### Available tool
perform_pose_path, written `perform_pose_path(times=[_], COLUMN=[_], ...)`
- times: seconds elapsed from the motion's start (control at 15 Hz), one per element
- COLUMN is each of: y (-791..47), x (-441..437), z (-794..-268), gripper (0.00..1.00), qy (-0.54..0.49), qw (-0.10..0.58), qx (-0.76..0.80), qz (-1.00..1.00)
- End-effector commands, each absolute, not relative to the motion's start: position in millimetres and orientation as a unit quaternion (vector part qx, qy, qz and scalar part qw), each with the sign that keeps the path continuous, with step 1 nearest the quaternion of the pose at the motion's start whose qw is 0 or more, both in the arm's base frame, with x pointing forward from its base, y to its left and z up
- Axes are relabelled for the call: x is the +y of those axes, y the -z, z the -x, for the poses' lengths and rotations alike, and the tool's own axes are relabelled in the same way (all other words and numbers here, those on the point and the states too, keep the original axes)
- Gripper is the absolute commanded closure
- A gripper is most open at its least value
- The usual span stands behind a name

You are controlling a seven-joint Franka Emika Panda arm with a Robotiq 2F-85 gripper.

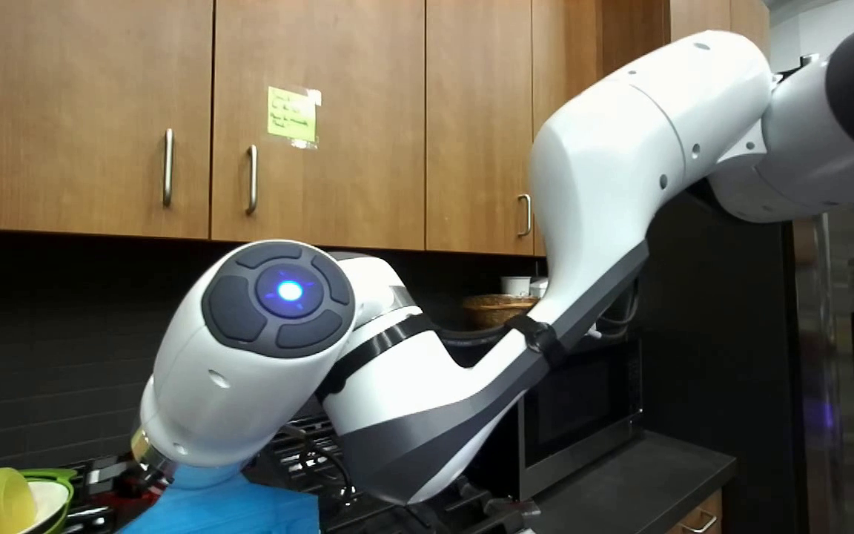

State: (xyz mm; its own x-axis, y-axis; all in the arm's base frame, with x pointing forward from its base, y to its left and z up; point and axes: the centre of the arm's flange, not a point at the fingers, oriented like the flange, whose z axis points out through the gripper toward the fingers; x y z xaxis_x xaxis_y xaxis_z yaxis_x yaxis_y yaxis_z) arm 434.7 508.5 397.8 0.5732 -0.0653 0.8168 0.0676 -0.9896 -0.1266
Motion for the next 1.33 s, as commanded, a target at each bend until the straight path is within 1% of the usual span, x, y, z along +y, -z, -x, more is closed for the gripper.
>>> perform_pose_path(times=[0.0, 0.27, 0.47, 0.93, 1.27], y=[-413, -446, -453, -446, -437], x=[523, 527, 523, 504, 488], z=[-444, -443, -446, -462, -486], gripper=[0.99, 0.99, 0.99, 0.99, 0.99], qy=[0.474, 0.49, 0.496, 0.501, 0.511], qw=[0.076, 0.093, 0.098, 0.085, 0.062], qx=[-0.003, 0.002, 0.007, 0.014, 0.024], qz=[0.877, 0.867, 0.863, 0.861, 0.857])
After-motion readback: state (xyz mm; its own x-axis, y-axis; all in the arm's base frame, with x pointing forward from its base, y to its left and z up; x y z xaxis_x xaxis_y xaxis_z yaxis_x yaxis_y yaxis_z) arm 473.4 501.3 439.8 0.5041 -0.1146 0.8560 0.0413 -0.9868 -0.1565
